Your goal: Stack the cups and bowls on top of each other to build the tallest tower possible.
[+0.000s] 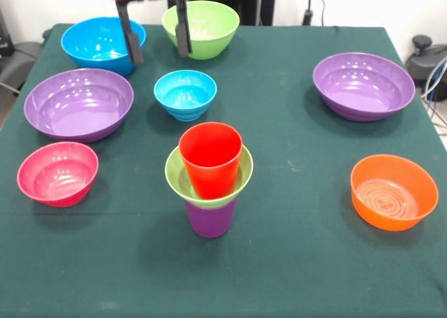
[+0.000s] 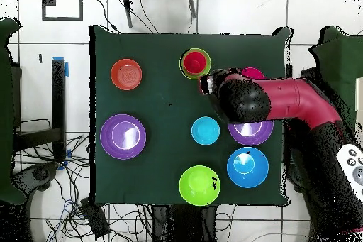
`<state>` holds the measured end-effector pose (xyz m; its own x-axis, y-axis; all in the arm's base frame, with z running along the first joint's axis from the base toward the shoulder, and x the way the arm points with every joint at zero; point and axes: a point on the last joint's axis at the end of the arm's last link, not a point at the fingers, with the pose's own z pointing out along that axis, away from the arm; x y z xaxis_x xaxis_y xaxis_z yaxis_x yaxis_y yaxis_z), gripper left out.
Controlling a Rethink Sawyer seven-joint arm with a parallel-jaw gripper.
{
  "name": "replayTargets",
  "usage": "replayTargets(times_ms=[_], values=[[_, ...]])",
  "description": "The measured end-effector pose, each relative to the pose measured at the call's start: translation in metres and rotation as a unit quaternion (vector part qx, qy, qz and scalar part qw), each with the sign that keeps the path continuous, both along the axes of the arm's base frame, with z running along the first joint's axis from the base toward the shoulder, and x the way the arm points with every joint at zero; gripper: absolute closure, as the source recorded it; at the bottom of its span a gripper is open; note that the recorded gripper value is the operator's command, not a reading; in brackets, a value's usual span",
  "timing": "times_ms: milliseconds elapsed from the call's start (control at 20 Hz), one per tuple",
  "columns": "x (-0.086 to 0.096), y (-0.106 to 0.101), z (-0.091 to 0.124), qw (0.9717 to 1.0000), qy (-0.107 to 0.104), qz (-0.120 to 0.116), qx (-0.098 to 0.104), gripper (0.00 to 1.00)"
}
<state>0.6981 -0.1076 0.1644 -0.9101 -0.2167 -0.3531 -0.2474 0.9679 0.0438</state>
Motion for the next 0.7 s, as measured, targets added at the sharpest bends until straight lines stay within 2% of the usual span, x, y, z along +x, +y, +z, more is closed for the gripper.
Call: replayTargets(times_ms=[200,400,550,700], values=[[-0.009,-0.005,-0.034,0.9999,-0.01,0.006,0.008,0.0],[-0.023,-0.008,-0.056,0.9998,-0.012,0.012,0.013,0.0],[-0.039,-0.01,-0.078,0.9995,-0.019,0.021,0.016,0.0],[-0.05,-0.011,-0.089,0.9992,-0.021,0.027,0.018,0.0]])
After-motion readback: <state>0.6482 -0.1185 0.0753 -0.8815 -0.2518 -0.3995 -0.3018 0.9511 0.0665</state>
